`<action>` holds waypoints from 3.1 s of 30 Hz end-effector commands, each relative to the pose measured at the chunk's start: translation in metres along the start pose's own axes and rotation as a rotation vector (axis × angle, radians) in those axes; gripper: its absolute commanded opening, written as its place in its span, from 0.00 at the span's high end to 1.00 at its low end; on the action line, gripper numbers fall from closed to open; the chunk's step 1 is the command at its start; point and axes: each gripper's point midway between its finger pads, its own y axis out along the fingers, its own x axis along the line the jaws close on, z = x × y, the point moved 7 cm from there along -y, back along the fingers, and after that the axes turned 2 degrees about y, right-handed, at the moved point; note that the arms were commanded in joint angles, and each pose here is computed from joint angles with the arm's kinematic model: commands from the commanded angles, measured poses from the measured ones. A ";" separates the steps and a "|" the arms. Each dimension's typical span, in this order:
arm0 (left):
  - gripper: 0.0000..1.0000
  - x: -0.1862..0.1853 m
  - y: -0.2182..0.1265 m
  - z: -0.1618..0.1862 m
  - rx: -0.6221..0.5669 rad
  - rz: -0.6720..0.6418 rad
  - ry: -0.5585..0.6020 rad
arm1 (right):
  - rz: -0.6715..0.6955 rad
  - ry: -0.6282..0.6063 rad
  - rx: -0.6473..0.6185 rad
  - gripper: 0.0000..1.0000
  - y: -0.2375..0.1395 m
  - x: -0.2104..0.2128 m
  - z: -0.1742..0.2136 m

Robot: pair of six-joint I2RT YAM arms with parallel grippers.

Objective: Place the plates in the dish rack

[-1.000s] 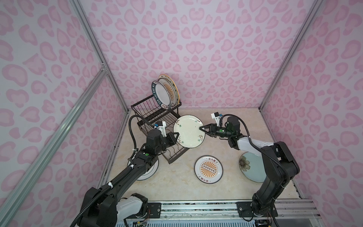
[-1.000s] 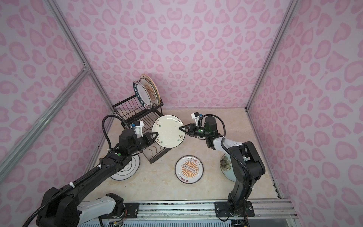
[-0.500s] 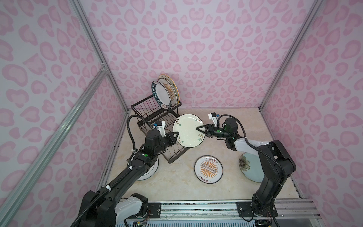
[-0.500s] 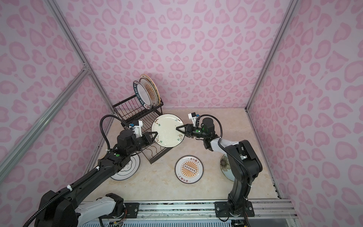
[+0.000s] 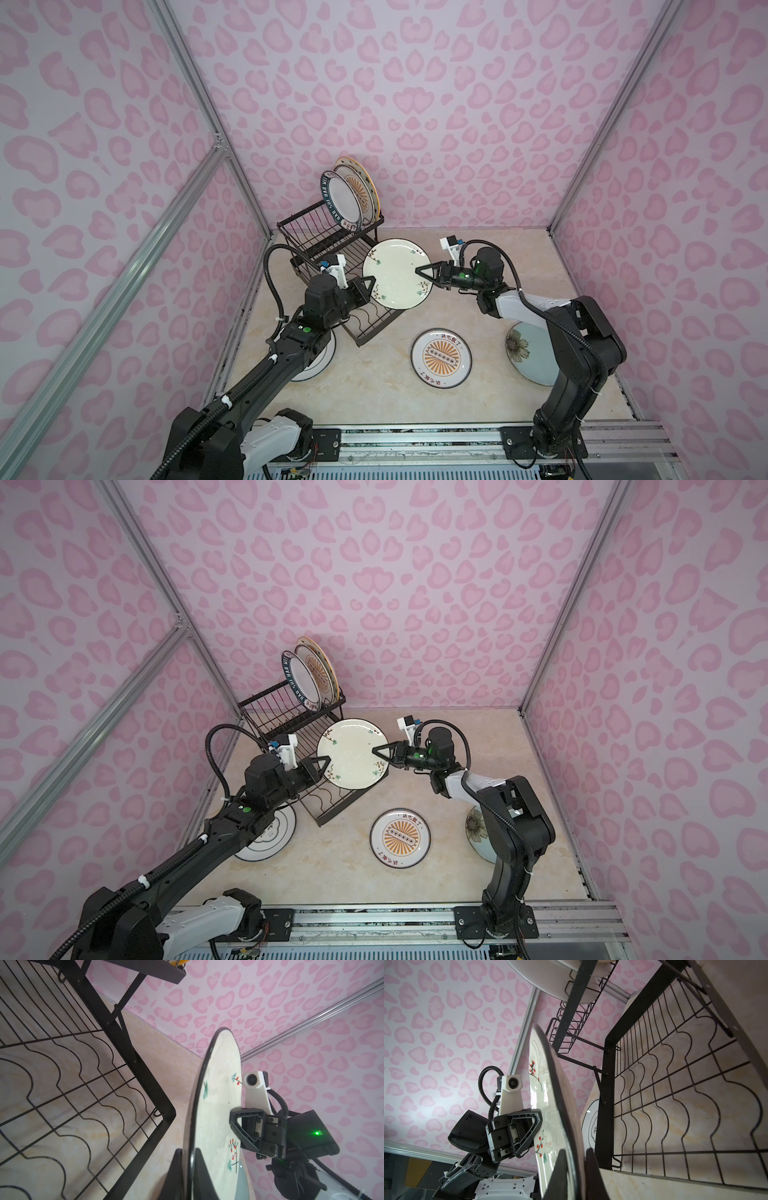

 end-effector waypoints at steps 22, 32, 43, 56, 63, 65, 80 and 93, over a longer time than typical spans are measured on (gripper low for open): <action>0.44 0.003 -0.032 -0.004 0.015 -0.173 0.217 | 0.055 -0.069 -0.057 1.00 -0.018 0.012 -0.029; 0.41 0.015 -0.078 -0.008 -0.014 -0.319 0.323 | 0.267 -0.219 -0.086 1.00 -0.029 0.044 -0.051; 0.43 0.042 -0.088 0.023 -0.035 -0.279 0.158 | 0.342 -0.420 -0.161 1.00 -0.024 0.117 -0.069; 0.44 0.047 -0.095 0.034 -0.037 -0.258 0.103 | 0.360 -0.669 -0.276 1.00 0.008 0.200 -0.074; 0.44 0.056 -0.092 0.040 -0.016 -0.283 0.091 | 0.359 -0.768 -0.276 1.00 0.035 0.229 -0.071; 0.44 0.056 -0.091 0.041 -0.010 -0.281 0.088 | 0.354 -0.793 -0.256 1.00 0.044 0.235 -0.070; 0.45 0.056 -0.100 0.044 -0.023 -0.283 0.081 | 0.375 -0.889 -0.253 1.00 0.091 0.253 -0.080; 0.44 0.061 -0.102 0.046 -0.016 -0.315 0.081 | 0.427 -0.936 -0.355 1.00 0.110 0.252 -0.082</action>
